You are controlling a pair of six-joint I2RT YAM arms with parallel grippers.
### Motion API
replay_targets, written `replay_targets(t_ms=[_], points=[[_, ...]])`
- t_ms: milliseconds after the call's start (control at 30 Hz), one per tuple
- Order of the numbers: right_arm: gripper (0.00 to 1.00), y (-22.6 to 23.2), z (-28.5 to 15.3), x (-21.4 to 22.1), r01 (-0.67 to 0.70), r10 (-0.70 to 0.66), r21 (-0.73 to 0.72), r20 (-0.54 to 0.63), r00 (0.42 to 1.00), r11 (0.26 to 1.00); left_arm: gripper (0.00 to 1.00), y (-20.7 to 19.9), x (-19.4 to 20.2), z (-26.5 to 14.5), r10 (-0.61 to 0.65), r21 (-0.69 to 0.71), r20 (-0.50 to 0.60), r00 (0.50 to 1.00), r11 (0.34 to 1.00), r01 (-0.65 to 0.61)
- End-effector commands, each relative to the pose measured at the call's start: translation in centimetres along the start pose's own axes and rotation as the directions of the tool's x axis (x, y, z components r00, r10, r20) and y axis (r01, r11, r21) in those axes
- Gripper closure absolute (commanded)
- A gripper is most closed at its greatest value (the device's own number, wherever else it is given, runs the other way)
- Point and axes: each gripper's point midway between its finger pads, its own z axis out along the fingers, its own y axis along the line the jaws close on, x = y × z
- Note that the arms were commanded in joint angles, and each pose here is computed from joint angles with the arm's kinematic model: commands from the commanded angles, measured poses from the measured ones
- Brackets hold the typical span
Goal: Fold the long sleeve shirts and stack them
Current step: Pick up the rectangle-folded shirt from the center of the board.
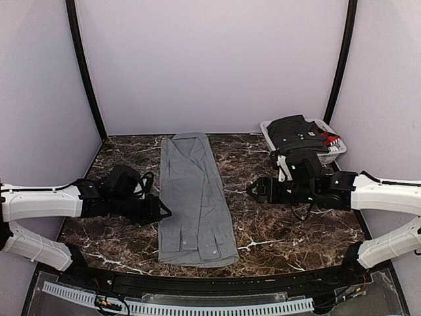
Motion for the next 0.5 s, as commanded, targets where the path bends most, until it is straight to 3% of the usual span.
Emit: replay_targets(t_ms=[0,233,467], points=[[0.18,1.4,0.0,2.6,-0.033,0.026,-0.070,-0.097,0.995,0.997,0.59,3.0,2.1,-0.9,-0.066,-0.068,-0.005,0.998,0.996,0.065],[0.29,2.4,-0.4,6.3,-0.098,0.081,-0.105,-0.149,0.985,0.990,0.68,4.6,4.3,-1.3,-0.067,-0.079,-0.029,0.997,0.995,0.064],[0.30,4.8,0.6,11.0,-0.109,0.072,-0.134,-0.250,0.965,0.985,0.69,5.3,6.7,-0.1,-0.110,-0.078,-0.083,0.990,0.992,0.104]])
